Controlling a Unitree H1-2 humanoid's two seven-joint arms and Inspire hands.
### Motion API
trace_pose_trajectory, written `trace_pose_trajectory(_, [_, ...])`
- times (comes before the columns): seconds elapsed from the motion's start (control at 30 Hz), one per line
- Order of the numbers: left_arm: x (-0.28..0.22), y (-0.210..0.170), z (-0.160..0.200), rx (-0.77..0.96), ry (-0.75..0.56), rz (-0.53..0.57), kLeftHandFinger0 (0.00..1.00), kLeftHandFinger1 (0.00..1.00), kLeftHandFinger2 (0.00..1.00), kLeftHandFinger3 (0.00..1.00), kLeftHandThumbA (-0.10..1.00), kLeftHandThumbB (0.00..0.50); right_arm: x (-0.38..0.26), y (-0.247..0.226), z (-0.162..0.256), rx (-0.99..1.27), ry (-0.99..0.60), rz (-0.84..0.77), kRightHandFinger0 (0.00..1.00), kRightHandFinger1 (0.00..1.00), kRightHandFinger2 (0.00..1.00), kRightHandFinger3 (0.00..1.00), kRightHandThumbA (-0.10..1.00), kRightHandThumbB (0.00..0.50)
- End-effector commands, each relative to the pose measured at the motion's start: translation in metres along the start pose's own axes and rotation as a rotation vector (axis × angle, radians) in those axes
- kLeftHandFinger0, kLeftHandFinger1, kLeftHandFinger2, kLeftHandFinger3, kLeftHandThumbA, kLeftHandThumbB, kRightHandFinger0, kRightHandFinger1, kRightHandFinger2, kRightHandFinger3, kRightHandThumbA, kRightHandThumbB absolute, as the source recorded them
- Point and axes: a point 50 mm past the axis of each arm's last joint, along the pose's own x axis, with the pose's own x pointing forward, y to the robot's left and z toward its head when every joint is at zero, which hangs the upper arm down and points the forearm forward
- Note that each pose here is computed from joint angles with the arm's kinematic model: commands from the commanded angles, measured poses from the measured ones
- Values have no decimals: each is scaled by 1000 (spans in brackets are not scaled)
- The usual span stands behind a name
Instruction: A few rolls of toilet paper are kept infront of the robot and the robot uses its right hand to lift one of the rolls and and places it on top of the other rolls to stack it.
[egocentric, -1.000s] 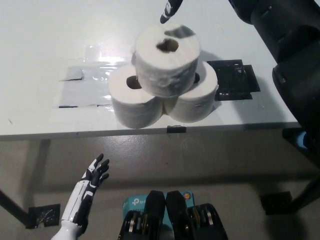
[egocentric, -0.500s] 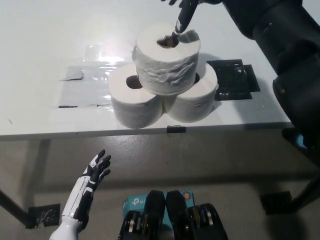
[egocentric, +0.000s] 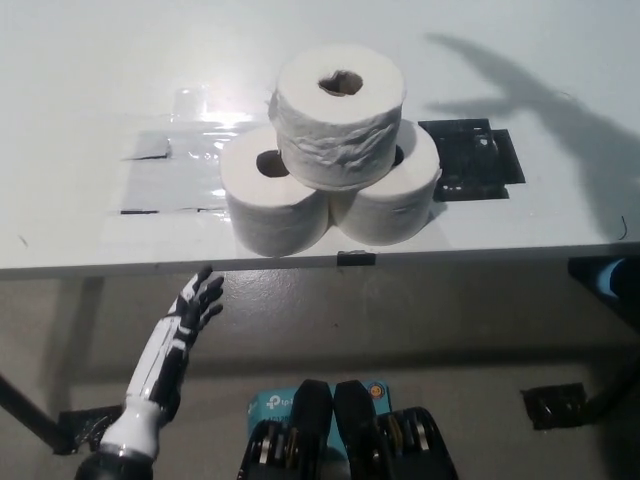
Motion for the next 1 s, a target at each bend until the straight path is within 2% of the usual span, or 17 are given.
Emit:
trace_pose_trajectory(0.0, [16, 7, 14, -3, -72, 26, 1000, 1000, 1000, 1000, 944, 127, -75, -95, 112, -29, -425, -277, 1000, 1000, 1000, 1000, 1000, 297])
trace_pose_trajectory(0.03, [19, 8, 15, -5, -84, 24, 1000, 1000, 1000, 1000, 945, 117, -99, -106, 111, -8, -476, -319, 1000, 1000, 1000, 1000, 1000, 290])
trace_pose_trajectory(0.07, [24, 9, 18, -13, -92, 29, 1000, 1000, 1000, 1000, 947, 117, -119, -114, 107, 32, -535, -362, 1000, 1000, 1000, 1000, 1000, 331])
trace_pose_trajectory(0.13, [27, 12, 21, -10, -100, 29, 1000, 1000, 1000, 1000, 956, 117, -141, -117, 102, 29, -573, -388, 1000, 1000, 1000, 1000, 1000, 328])
trace_pose_trajectory(0.2, [31, 14, 24, -10, -104, 36, 1000, 1000, 1000, 1000, 970, 123, -196, -105, 74, 5, -684, -439, 1000, 1000, 1000, 1000, 1000, 266])
trace_pose_trajectory(0.23, [32, 14, 25, -10, -107, 34, 1000, 1000, 1000, 1000, 974, 123, -208, -99, 67, 1, -701, -451, 1000, 1000, 1000, 1000, 1000, 267])
trace_pose_trajectory(0.33, [36, 16, 26, -23, -108, 36, 1000, 1000, 1000, 1000, 993, 121, -263, -55, 25, 37, -757, -514, 1000, 1000, 1000, 1000, 1000, 226])
trace_pose_trajectory(0.4, [37, 19, 27, -22, -110, 39, 1000, 1000, 1000, 1000, 1000, 130, -284, -27, 1, 55, -779, -536, 1000, 1000, 1000, 1000, 1000, 256])
trace_pose_trajectory(0.5, [39, 21, 27, -17, -107, 47, 1000, 1000, 1000, 1000, 1000, 155, -309, 24, -36, 114, -808, -562, 1000, 1000, 1000, 1000, 1000, 252])
trace_pose_trajectory(0.57, [38, 22, 24, -25, -103, 47, 1000, 1000, 1000, 1000, 1000, 174, -326, 67, -62, 187, -798, -548, 1000, 1000, 1000, 1000, 1000, 251])
trace_pose_trajectory(0.6, [36, 23, 23, -33, -97, 46, 1000, 1000, 1000, 1000, 1000, 176, -333, 96, -75, 221, -784, -530, 1000, 1000, 1000, 1000, 1000, 261])
trace_pose_trajectory(0.67, [32, 23, 18, -36, -80, 45, 1000, 1000, 1000, 1000, 1000, 201, -338, 124, -90, 288, -761, -506, 1000, 1000, 1000, 1000, 1000, 297])
trace_pose_trajectory(0.73, [27, 24, 15, -25, -71, 47, 1000, 1000, 1000, 1000, 1000, 212, -343, 168, -110, 345, -711, -466, 1000, 1000, 1000, 1000, 1000, 298])
trace_pose_trajectory(0.77, [25, 24, 13, -24, -66, 44, 1000, 1000, 1000, 1000, 1000, 221, -345, 183, -116, 365, -695, -444, 1000, 1000, 1000, 1000, 1000, 282])
trace_pose_trajectory(0.97, [5, 23, 2, -19, -42, 37, 1000, 1000, 1000, 1000, 1000, 219, -355, 256, -136, 485, -567, -370, 1000, 1000, 1000, 1000, 1000, 305])
